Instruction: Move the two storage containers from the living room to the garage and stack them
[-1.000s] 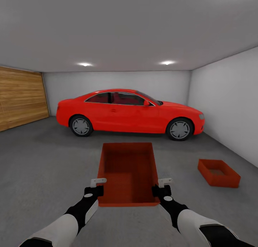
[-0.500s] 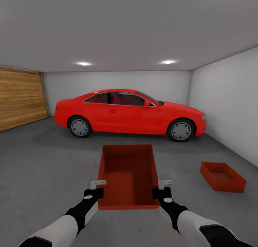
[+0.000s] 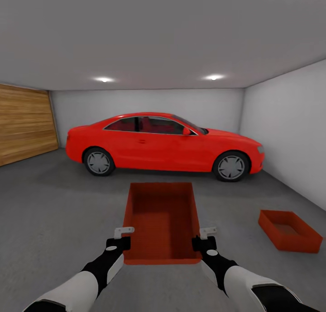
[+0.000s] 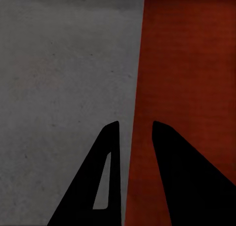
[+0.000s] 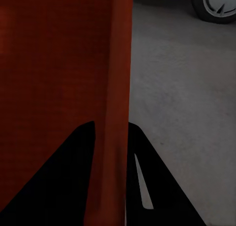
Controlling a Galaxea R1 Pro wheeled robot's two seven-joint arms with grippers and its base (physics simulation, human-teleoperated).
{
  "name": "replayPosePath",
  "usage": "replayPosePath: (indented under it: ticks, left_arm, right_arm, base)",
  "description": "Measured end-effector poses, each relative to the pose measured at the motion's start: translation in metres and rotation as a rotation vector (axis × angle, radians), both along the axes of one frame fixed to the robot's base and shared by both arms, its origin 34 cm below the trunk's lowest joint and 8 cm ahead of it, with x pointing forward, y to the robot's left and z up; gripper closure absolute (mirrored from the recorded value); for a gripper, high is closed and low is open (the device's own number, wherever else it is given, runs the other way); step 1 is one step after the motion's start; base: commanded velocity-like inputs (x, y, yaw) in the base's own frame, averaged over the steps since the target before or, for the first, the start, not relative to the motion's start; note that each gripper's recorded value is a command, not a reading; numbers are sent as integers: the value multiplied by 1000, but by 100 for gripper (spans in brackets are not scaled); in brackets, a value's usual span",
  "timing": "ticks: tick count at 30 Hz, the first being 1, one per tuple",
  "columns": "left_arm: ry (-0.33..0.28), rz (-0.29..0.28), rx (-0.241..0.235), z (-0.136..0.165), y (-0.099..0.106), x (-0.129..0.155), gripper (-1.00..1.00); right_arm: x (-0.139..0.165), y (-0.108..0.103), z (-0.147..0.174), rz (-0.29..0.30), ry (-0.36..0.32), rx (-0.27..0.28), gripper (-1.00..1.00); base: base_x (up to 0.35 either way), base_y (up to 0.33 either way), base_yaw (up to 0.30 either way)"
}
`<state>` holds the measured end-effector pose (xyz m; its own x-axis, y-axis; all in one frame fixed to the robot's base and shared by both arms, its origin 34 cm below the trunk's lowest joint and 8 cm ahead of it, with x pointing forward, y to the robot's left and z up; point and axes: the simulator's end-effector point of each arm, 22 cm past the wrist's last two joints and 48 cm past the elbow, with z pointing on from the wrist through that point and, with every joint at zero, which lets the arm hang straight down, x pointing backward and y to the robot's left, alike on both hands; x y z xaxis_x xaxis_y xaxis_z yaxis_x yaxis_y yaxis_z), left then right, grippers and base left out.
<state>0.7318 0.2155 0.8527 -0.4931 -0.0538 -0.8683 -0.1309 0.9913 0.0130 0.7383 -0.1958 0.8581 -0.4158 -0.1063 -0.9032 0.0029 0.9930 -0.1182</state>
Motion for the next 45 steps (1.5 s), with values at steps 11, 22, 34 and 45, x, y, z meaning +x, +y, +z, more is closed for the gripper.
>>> replayPosePath:
  ticks: [11,22,34,45]
  left_arm:
    - [0,-1,0,0,0,0,100]
    - [0,-1,0,0,-1,0,100]
    - [1,-1,0,0,-1,0,100]
    - [3,0,0,-1,0,-1,100]
  right_arm:
    - [0,0,0,0,0,2,100]
    - [0,0,0,1,1,3,100]
    - [0,-1,-1,1,2,4,100]
    - [0,0,-1,0,2,-1,100]
  base:
    - [321,0,0]
    - [321,0,0]
    - [321,0,0]
    - [321,0,0]
